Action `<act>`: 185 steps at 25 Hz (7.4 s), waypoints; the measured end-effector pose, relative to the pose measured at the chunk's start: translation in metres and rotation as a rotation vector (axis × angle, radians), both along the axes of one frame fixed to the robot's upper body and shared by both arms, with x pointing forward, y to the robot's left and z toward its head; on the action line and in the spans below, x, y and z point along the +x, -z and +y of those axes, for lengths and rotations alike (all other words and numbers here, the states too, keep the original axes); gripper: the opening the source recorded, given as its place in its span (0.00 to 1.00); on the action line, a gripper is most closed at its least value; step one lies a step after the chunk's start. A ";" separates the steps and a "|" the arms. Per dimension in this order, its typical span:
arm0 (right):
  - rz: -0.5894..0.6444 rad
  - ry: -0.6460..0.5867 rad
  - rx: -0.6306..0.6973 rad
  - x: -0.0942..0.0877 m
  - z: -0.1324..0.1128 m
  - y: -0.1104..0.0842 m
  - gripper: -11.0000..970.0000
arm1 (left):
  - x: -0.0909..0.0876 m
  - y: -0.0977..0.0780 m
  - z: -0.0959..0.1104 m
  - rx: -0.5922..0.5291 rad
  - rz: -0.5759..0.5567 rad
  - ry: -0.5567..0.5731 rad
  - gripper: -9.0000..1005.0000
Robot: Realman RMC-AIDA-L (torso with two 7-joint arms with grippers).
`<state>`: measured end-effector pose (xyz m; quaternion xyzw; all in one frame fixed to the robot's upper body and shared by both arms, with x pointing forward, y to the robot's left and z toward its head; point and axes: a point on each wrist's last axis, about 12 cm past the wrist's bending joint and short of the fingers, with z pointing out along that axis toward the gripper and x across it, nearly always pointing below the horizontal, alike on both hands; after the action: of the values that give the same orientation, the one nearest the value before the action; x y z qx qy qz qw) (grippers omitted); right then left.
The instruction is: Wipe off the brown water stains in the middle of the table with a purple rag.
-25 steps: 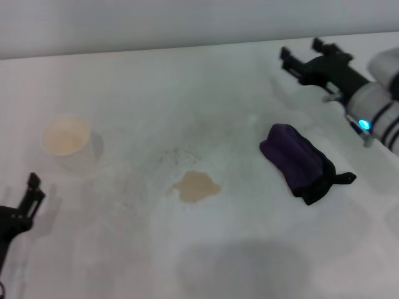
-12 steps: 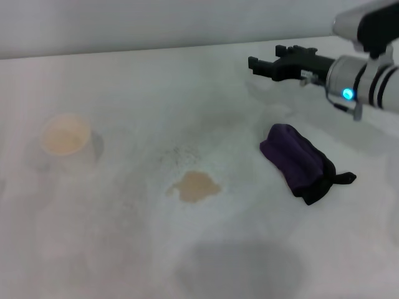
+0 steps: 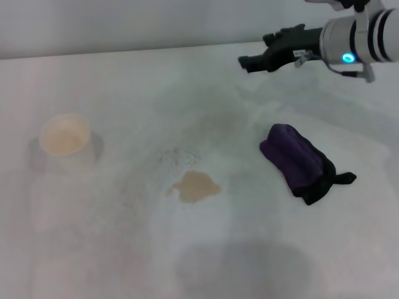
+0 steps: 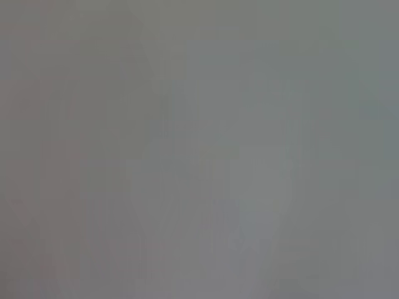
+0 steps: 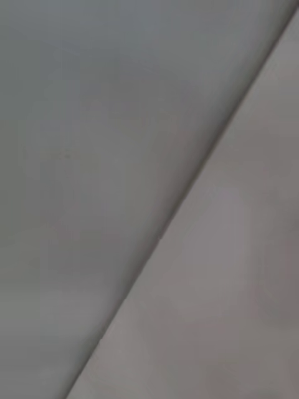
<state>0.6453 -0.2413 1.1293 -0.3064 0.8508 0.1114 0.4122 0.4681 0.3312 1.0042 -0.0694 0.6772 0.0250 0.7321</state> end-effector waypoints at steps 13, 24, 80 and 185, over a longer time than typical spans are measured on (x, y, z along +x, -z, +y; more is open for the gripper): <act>0.322 -0.061 -0.125 -0.036 0.007 -0.007 0.83 | 0.012 -0.002 0.002 -0.037 0.007 -0.031 0.87; 0.408 -0.056 -0.144 -0.067 -0.007 -0.004 0.82 | 0.011 -0.001 0.002 -0.077 0.005 -0.053 0.87; 0.413 -0.092 -0.245 -0.065 -0.003 0.026 0.19 | 0.014 -0.002 -0.002 -0.085 0.000 -0.036 0.87; -0.610 0.497 0.278 -0.104 -0.108 0.098 0.90 | 0.039 -0.011 0.011 -0.167 -0.007 -0.035 0.87</act>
<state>0.5412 -0.3491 1.0313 -0.0521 0.7145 0.0264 0.6972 0.5067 0.3418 1.0155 -0.1422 0.6731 -0.0190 0.7255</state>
